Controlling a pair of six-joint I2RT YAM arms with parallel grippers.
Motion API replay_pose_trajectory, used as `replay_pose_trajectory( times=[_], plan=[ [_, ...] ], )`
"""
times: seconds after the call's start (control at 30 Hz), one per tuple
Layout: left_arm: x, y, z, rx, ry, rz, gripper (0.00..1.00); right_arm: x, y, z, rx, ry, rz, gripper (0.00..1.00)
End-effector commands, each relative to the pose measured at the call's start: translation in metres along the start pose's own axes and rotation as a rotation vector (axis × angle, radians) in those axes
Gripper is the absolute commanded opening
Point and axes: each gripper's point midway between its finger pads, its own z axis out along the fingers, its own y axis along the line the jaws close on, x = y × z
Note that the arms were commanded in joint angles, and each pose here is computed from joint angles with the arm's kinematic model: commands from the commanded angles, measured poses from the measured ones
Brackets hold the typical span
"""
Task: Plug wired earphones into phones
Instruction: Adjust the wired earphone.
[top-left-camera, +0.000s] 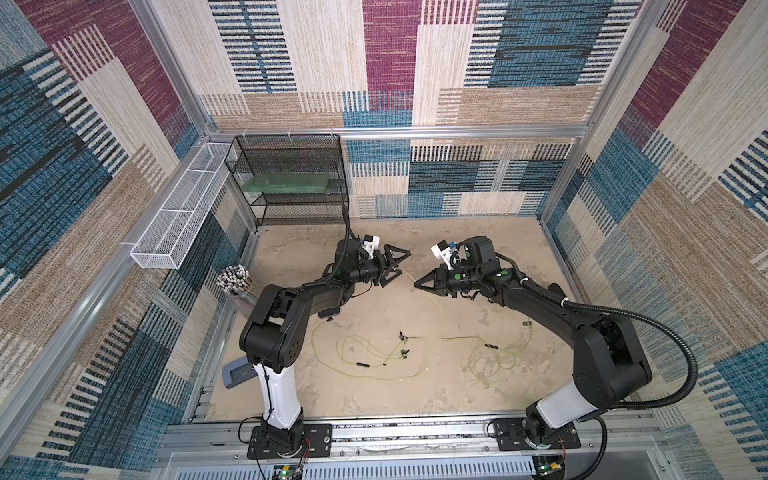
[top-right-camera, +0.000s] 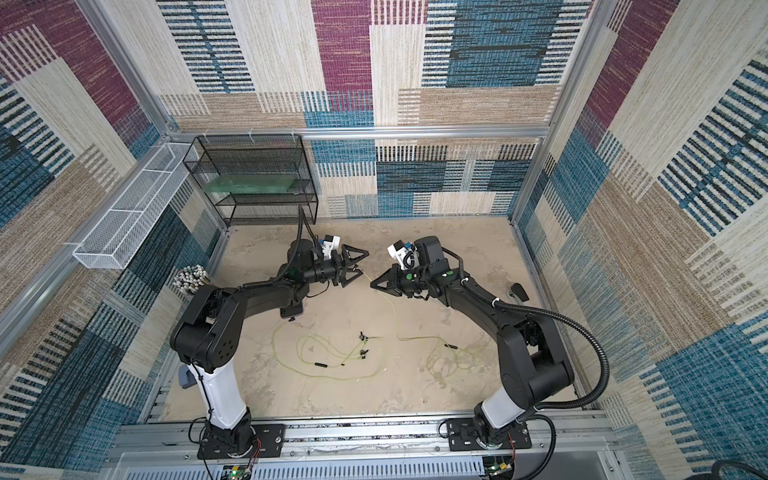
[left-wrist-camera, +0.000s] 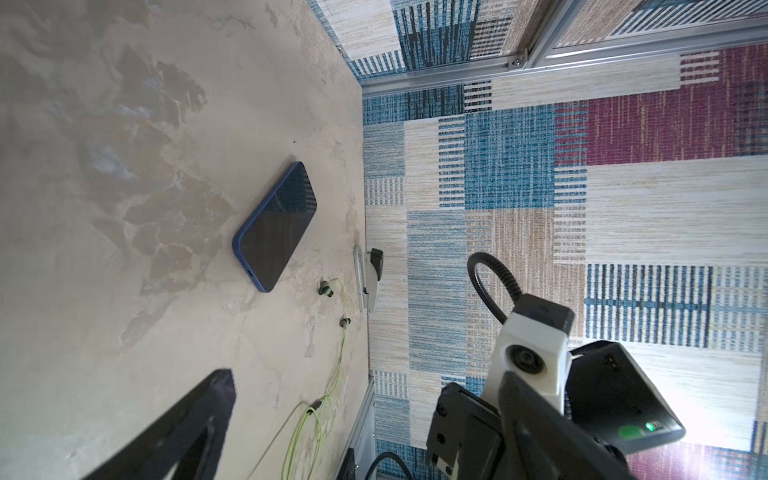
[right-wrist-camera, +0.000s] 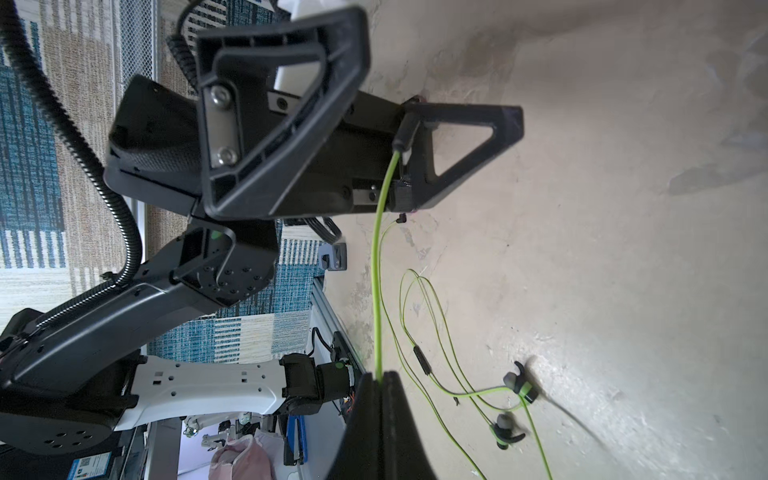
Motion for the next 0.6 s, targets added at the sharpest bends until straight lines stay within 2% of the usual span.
replay_pose_trajectory(
  times=[0.0,0.07,0.13,0.57],
  plan=[
    [0.000,-0.023,-0.004,0.097,-0.007,0.042,0.86,-0.010,0.000,-0.001,-0.016,-0.029,-0.017,0.00],
    [0.002,-0.023,-0.006,0.089,0.001,0.045,0.75,-0.010,-0.005,-0.001,-0.015,-0.033,-0.010,0.00],
    [0.004,-0.023,-0.007,0.076,0.000,0.051,0.69,-0.010,-0.009,-0.001,-0.007,-0.038,-0.005,0.00],
    [0.005,-0.017,-0.007,0.054,0.002,0.024,0.44,-0.007,-0.015,-0.003,-0.005,-0.049,0.008,0.00]
  ],
)
